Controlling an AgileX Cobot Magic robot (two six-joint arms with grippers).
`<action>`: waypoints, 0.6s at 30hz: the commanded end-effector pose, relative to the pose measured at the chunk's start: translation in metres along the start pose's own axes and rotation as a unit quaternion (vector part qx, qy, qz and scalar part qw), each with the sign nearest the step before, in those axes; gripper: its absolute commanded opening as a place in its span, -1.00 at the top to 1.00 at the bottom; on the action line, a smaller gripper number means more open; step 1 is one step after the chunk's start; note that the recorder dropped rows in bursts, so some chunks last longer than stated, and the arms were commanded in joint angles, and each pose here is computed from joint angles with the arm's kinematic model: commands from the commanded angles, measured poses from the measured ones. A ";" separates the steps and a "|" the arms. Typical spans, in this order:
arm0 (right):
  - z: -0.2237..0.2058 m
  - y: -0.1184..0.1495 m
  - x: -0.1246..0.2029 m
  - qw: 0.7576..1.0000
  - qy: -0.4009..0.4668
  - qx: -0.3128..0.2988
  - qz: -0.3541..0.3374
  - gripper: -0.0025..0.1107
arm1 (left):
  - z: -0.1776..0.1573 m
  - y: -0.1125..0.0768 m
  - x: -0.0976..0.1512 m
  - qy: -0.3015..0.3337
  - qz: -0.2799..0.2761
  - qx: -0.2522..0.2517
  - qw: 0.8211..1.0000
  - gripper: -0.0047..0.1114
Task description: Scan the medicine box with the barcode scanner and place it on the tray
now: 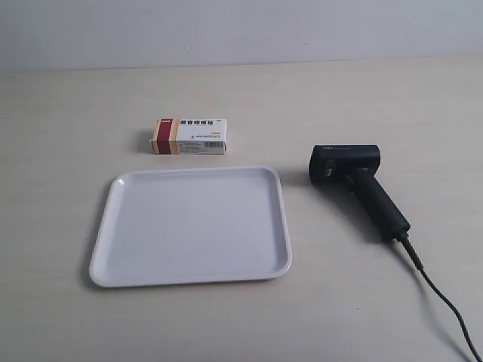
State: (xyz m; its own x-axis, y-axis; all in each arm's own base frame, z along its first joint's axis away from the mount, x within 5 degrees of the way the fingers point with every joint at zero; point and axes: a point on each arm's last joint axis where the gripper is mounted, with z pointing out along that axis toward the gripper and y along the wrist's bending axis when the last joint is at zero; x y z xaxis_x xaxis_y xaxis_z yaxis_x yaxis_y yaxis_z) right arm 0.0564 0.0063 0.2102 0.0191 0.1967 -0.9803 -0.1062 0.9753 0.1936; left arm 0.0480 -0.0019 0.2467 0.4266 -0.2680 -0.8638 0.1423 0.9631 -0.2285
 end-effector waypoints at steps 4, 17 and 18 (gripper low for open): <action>-0.002 -0.002 -0.017 0.994 -0.085 0.009 0.069 0.96 | 0.055 0.014 -0.011 0.043 0.046 -0.095 0.993 0.92; 0.032 -0.005 -0.018 0.998 0.012 0.050 0.046 0.96 | 0.242 -0.008 0.164 0.489 0.091 0.240 0.834 0.92; 0.035 -0.006 -0.017 0.997 0.020 0.054 0.047 0.96 | 0.250 -0.015 0.174 0.506 0.088 0.305 0.802 0.92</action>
State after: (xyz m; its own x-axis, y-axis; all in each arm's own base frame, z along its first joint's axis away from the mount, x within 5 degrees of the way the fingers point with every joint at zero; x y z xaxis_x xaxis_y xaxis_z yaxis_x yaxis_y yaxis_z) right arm 0.0836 0.0015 0.2261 -0.0110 0.2986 -0.9543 -0.0211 0.9541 0.2988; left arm 0.3218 -0.0451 0.2266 -0.3686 0.1641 -0.9150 0.4521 0.8917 -0.0222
